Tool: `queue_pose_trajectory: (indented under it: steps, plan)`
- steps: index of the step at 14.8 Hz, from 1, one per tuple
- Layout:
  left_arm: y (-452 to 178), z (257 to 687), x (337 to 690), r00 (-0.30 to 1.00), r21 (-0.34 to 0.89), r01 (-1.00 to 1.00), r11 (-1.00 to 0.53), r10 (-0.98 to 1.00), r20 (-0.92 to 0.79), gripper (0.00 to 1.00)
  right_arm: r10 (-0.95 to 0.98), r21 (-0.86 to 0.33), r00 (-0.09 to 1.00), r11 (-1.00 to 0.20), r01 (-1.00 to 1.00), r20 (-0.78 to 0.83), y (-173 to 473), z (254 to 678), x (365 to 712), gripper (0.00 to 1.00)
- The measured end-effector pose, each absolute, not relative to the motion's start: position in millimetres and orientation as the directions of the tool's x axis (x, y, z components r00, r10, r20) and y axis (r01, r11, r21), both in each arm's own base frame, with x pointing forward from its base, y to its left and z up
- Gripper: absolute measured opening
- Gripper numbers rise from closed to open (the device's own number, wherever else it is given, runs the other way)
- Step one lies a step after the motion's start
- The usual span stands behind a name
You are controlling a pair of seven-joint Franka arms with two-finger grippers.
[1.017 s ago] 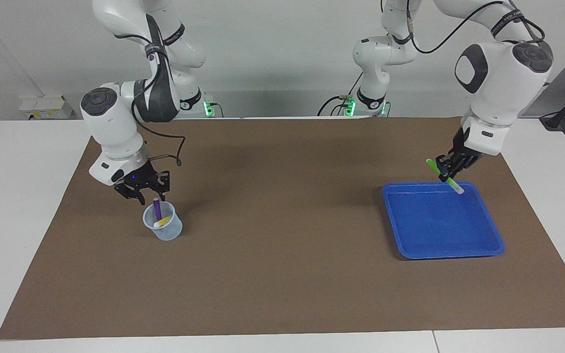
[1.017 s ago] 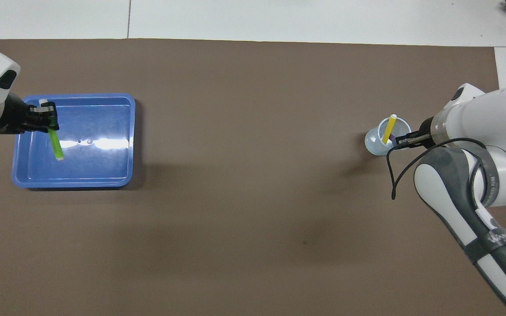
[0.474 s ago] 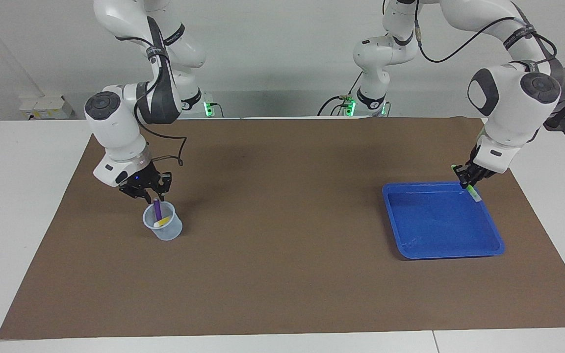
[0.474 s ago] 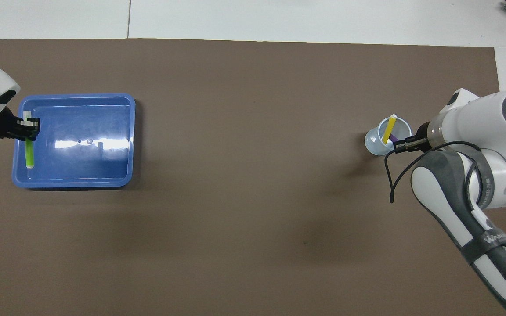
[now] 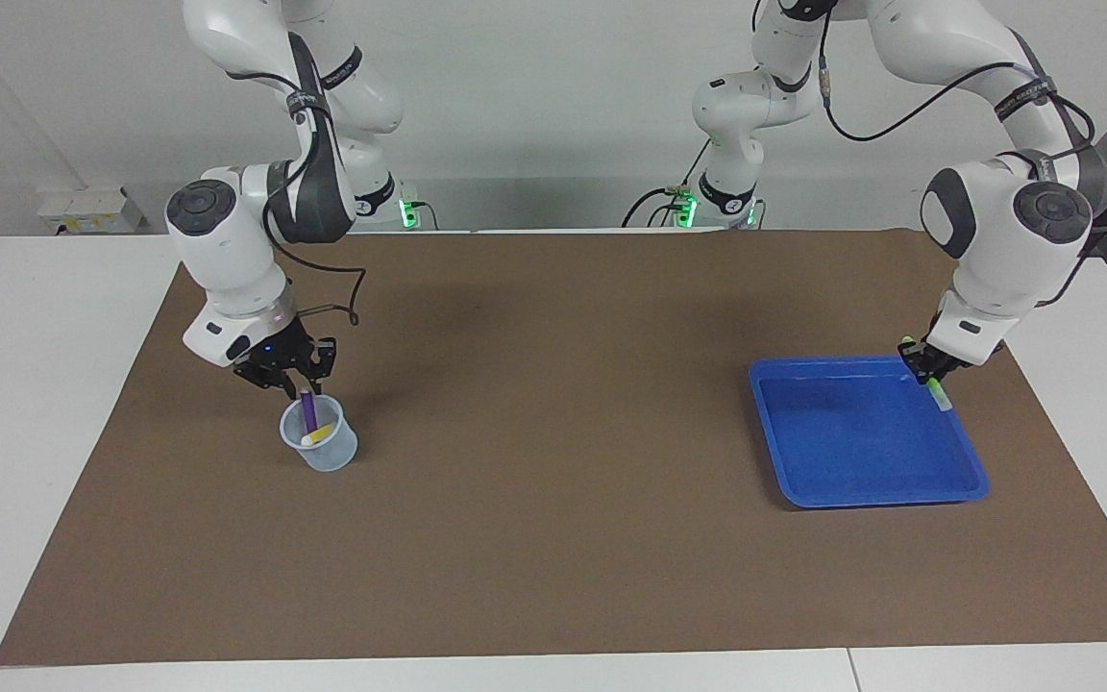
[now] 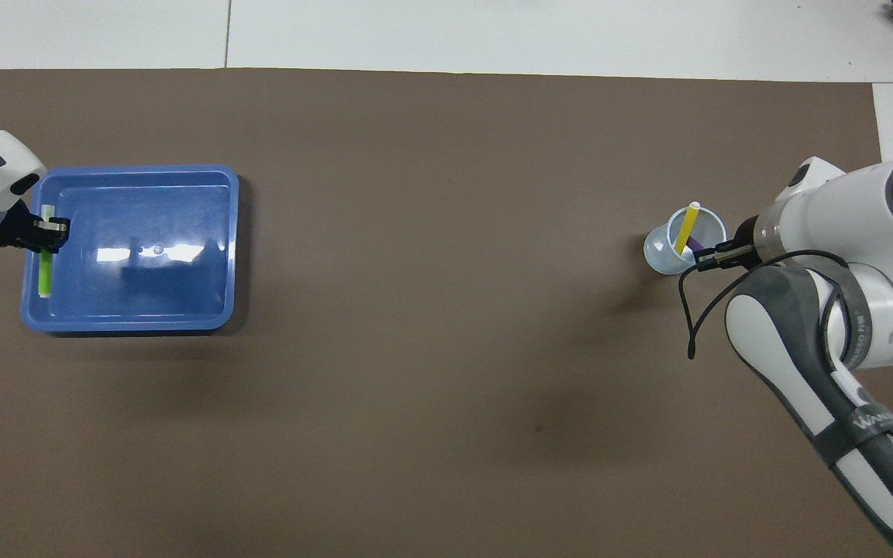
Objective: Right arm passes pens to left for tray arrangement
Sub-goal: 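Open the left gripper to release the green pen in the tray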
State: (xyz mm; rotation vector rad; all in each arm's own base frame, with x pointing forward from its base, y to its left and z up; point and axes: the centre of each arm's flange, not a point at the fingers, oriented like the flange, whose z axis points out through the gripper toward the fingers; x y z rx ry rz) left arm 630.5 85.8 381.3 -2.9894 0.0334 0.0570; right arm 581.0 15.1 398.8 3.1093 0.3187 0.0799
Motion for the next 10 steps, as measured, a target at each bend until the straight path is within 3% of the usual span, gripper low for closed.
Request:
queue_pose_trajectory:
  steps: [5, 10]
  plan:
    - [88.6, 336.8, 644.1, 1.0, -0.097, -0.001, -0.995, 0.0, -0.009, 0.18, 0.202, 0.02, 0.978, -0.979, 0.201, 0.049, 14.0, 398.6, 580.9, 0.3]
    - [107.8, 331.5, 644.3, 1.0, -0.095, 0.026, -0.995, 0.026, 0.009, 0.18, 0.204, 0.031, 0.978, -0.979, 0.203, 0.042, 10.1, 396.1, 580.4, 0.26]
